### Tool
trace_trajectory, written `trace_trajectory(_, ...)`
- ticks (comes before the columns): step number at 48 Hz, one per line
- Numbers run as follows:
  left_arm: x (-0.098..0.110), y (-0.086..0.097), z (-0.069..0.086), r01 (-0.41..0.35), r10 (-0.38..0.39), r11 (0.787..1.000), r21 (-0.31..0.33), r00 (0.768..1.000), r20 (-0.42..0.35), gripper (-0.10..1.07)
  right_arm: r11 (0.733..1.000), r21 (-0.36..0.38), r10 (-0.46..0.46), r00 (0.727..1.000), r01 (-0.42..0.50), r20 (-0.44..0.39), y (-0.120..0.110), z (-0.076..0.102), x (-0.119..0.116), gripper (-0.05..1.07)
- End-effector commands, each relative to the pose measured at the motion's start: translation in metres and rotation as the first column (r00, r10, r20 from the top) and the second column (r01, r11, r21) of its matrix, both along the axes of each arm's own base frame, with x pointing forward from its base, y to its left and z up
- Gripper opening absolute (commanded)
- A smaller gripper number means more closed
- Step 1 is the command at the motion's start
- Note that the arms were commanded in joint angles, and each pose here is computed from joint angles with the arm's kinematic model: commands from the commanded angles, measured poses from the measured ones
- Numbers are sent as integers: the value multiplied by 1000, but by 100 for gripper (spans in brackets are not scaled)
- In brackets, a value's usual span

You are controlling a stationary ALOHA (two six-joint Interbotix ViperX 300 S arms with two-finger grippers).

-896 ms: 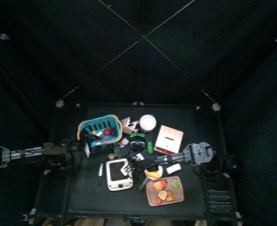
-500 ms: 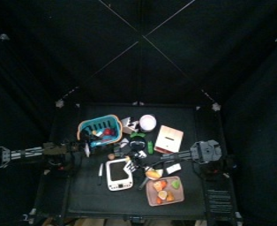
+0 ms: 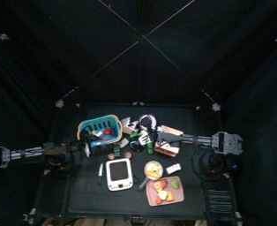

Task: Place egg sushi in pot

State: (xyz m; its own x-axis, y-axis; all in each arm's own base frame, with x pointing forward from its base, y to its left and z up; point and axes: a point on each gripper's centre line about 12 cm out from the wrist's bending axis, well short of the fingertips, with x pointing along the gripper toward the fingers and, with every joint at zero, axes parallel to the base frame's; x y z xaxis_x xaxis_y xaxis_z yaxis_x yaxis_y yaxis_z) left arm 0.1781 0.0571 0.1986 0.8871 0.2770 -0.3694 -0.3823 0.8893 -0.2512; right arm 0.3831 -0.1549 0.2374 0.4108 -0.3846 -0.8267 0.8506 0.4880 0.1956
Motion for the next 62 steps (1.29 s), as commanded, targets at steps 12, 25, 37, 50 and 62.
trace_trajectory(12, 1, 3, 3, -13, 13, 1000, 1, 1000, 7, 95, 990, -41, -134, 990, 135, 37, -76, -12, -15, 69)
trace_trajectory(25, -1, 2, -2, -13, 13, 1000, -5, 1000, -5, 95, 986, -34, -163, 986, 164, 29, -103, -42, -16, 69)
trace_trajectory(37, 1, 4, 4, -15, 15, 1000, 2, 1000, 12, 95, 987, -22, -157, 987, 158, 41, -105, -55, -11, 71)
trace_trajectory(50, 0, 4, 2, -16, 16, 1000, 1, 1000, 8, 95, 987, -20, -158, 987, 158, 30, -107, -59, -10, 86)
trace_trajectory(62, 1, 4, 2, -16, 16, 1000, 0, 1000, 6, 95, 986, -16, -166, 986, 165, -7, -105, -61, -13, 94)
